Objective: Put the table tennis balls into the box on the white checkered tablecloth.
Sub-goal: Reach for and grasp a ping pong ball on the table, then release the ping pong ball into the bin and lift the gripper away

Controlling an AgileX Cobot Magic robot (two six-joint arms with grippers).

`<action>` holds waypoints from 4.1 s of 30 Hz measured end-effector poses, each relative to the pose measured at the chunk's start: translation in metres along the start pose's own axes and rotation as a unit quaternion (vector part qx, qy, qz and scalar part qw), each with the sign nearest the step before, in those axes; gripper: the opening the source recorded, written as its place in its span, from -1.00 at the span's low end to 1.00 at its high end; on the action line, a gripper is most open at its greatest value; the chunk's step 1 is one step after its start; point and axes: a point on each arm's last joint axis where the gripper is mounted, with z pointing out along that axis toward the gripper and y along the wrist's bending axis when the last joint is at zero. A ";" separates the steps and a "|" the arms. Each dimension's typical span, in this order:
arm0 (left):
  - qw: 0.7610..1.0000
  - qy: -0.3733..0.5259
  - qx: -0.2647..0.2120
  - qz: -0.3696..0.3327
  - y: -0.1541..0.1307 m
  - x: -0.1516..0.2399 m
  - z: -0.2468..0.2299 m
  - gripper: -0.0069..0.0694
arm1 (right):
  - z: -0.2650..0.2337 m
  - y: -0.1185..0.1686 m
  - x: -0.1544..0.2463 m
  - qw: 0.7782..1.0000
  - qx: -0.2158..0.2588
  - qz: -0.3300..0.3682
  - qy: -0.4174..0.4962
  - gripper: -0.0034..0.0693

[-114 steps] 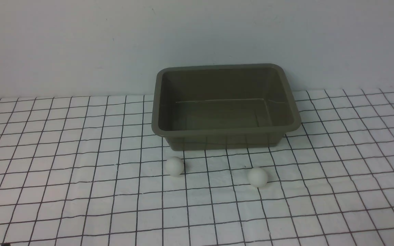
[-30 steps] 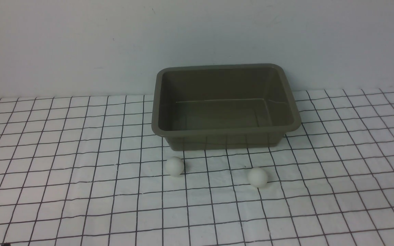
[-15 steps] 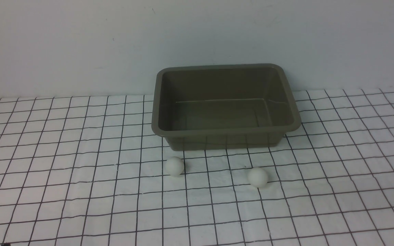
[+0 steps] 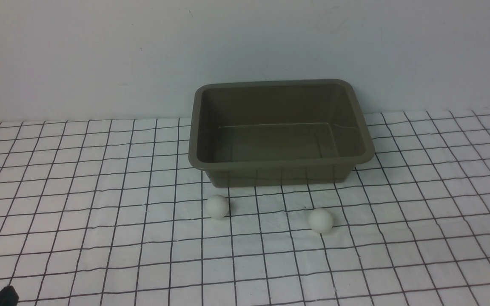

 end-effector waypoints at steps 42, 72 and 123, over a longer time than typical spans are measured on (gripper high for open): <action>0.967 0.183 0.132 0.120 -0.043 -0.092 0.023 0.32 | 0.087 0.028 0.019 0.925 -0.234 -0.125 0.274 0.02; 0.960 0.188 0.146 0.149 -0.044 -0.090 0.027 0.32 | 0.292 0.079 0.059 0.829 -0.277 -0.179 0.451 0.17; 0.949 0.214 0.174 0.153 -0.048 -0.086 0.029 0.32 | 0.375 0.125 -0.013 0.868 -0.292 -0.260 0.306 0.08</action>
